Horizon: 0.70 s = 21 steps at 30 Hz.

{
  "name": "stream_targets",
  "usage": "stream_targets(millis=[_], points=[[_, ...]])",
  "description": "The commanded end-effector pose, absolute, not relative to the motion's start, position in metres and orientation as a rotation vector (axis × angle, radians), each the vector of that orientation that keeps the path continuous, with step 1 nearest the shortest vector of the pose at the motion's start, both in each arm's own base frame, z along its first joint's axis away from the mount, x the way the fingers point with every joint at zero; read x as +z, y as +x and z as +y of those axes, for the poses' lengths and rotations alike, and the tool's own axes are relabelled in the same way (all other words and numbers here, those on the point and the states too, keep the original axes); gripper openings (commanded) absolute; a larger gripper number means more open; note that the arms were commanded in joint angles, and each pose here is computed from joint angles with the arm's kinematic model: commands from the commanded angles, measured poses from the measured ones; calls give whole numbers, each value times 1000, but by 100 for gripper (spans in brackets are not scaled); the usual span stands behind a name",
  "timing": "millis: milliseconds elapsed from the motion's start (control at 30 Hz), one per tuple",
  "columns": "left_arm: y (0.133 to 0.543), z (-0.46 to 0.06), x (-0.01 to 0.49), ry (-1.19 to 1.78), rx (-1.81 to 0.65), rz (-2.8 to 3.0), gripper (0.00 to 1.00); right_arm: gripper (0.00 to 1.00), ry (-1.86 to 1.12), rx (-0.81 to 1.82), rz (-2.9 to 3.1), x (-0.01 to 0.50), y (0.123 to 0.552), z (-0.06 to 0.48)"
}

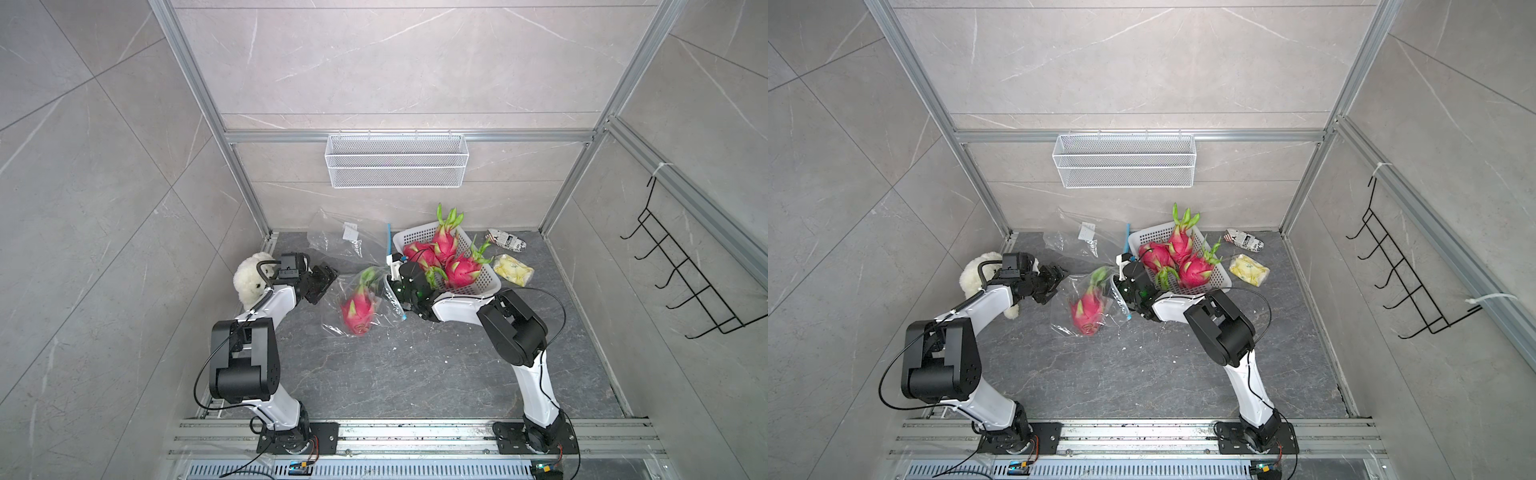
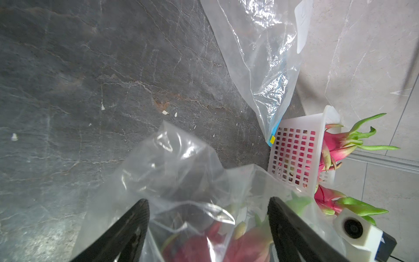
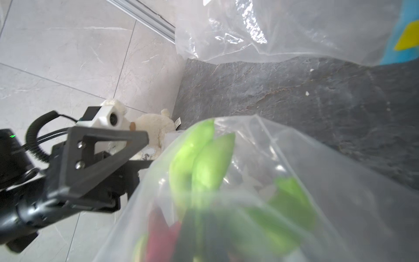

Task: Open the zip-top bag and take out the dragon fruit
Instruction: Pick up the dragon fruit from the zipper food storage bag.

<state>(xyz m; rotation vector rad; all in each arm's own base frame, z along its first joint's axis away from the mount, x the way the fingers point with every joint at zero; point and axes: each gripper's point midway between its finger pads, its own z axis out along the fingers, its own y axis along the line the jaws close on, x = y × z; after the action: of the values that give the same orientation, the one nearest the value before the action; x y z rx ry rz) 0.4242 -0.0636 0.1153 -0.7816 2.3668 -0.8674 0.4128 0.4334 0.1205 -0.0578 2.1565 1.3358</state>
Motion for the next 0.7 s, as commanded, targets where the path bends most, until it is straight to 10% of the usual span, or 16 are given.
stream_targets(millis=[0,467,667], points=[[429,-74,141,-734,-997,2275,88,0,-180,1363,2017,160,412,423],[416,-106,138,-642,-1271,2274,85,0,-280,1440,1868,183,411,403],[424,-127,187,-503,-1386,2173,15,0,-373,1410,1889,178,403,404]])
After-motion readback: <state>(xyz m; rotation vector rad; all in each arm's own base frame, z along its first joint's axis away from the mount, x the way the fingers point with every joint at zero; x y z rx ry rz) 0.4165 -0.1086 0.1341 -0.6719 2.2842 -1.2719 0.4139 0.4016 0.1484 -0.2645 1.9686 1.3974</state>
